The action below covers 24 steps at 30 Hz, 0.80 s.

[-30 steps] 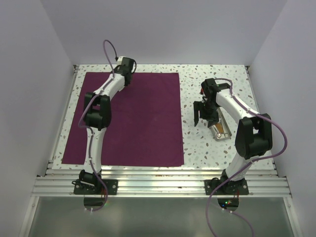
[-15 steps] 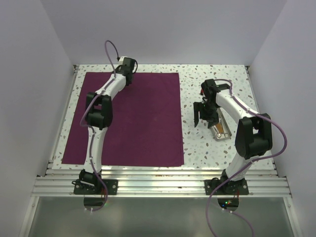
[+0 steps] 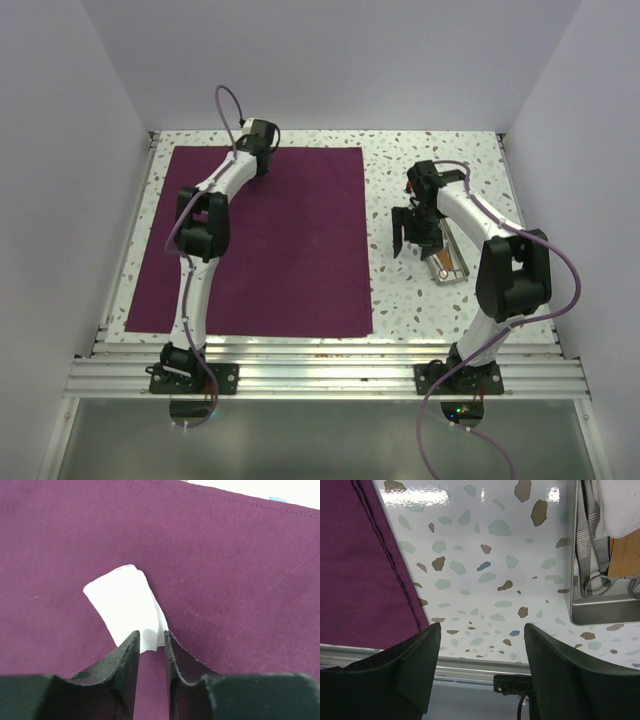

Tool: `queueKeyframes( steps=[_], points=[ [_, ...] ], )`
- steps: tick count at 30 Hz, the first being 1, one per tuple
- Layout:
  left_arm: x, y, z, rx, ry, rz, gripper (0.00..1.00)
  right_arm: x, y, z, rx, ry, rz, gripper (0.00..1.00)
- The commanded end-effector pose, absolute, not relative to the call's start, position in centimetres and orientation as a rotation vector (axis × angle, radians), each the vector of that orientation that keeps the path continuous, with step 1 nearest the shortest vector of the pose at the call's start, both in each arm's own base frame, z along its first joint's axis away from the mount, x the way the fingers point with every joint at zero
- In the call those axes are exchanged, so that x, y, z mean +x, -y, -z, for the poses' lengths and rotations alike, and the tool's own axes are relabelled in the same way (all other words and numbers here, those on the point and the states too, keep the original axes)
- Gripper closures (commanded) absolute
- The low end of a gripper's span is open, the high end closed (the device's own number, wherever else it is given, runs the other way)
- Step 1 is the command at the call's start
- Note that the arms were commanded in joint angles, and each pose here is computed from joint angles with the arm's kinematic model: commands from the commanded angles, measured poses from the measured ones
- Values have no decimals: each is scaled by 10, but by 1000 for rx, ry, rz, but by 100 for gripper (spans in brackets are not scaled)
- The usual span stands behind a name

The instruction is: Prepare the surgical pack

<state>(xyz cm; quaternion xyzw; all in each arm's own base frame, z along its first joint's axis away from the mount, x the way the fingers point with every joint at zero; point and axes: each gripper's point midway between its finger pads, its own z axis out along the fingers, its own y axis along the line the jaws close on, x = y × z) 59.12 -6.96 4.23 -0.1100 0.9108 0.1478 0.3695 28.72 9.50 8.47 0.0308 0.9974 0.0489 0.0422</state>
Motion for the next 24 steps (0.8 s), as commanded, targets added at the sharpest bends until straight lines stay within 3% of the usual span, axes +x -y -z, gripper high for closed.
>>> queueKeyframes(
  steps=[1,14,24],
  points=[
    [604,76,-78,-302,-2251,-336,70,289,-100,-84,96,-3045,-191,28],
    [598,88,-65,-253,-2282,-313,54,285,-99,-83,88,-3050,-184,28],
    [602,79,-56,-274,-2282,-354,58,286,-98,-85,77,-3051,-176,28]
  ],
)
